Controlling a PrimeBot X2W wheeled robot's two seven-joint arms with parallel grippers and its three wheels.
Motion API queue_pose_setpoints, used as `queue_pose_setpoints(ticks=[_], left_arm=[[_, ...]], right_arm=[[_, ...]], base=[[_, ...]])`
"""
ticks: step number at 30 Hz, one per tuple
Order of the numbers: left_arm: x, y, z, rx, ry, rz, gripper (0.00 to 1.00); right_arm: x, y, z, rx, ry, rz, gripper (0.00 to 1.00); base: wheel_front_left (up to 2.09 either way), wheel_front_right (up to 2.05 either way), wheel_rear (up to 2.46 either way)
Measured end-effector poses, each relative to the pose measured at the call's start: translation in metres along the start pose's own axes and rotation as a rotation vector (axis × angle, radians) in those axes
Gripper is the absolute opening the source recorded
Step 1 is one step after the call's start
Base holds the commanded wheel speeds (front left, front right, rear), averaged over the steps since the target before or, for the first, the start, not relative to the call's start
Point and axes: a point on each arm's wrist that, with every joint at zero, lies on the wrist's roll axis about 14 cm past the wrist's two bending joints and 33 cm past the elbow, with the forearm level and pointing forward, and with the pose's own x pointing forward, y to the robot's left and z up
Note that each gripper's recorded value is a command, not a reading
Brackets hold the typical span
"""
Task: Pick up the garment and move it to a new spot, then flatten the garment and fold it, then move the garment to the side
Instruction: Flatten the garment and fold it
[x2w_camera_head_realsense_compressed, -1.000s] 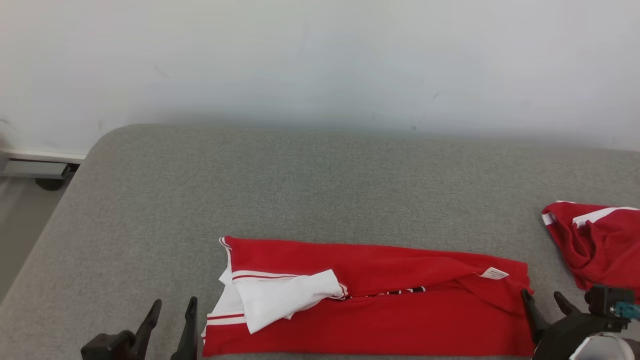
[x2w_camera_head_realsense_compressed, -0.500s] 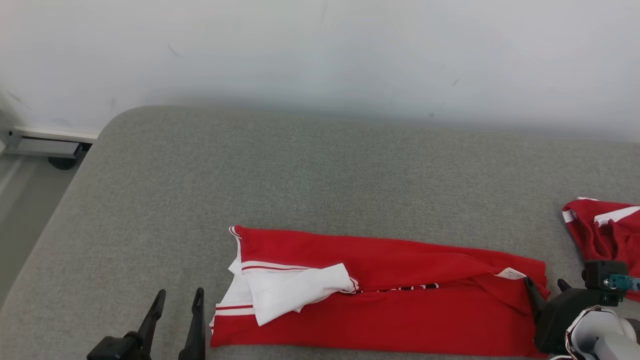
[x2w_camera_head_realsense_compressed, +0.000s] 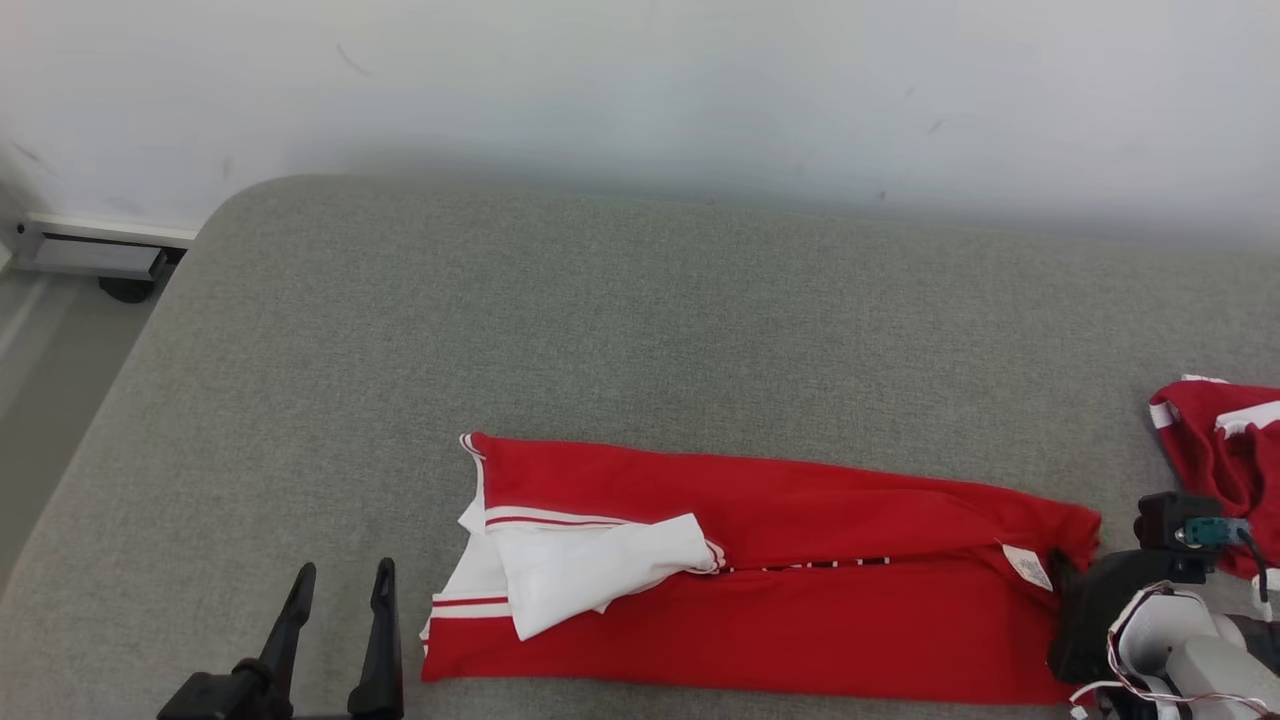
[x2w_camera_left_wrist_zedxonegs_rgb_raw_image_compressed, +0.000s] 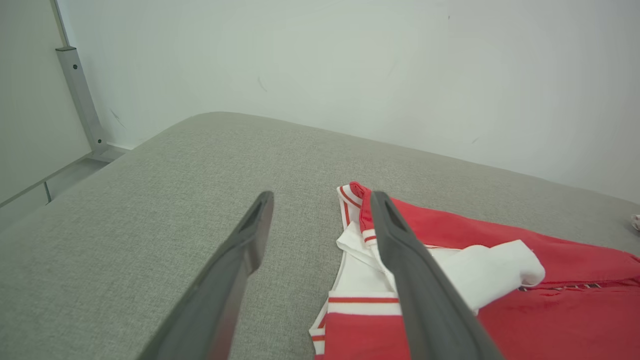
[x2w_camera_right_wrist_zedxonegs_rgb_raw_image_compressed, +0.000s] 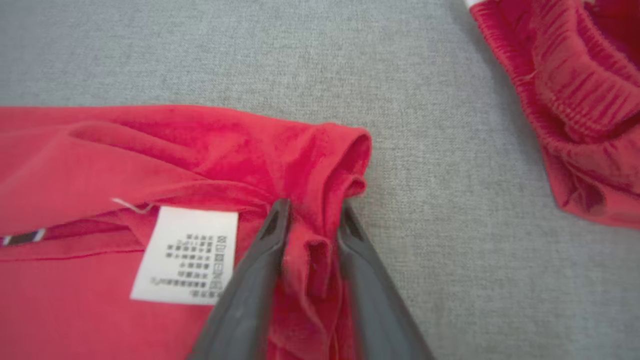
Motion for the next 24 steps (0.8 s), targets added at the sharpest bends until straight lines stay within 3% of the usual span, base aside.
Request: queue_pose_setpoints(ticks=[5, 14, 18, 24], left_arm=[[0.004, -0.009, 0.002, 0.003, -0.012, -0.019, 1.0], [0.006, -0.015, 0.005, 0.0, -0.018, -0.038, 1.0], [0.006, -0.019, 0.002, -0.004, -0.004, -0.047, 1.0], [0.006, -0.019, 0.002, -0.004, -0.001, -0.047, 1.0]], right_arm=[[-0.001, 0.001, 0.005, 0.018, -0.009, 0.009, 0.0], [-0.016, -0.04, 0.029, 0.011, -0.076, -0.059, 0.0], [-0.018, -0.023, 0.035, 0.077, -0.097, 0.02, 0.0], [-0.024, 0.03, 0.05, 0.149, -0.117, 0.248, 0.0]], base=[[0.0, 0.0, 0.0], [0.0, 0.0, 0.0], [0.0, 0.0, 0.0], [0.0, 0.0, 0.0]])
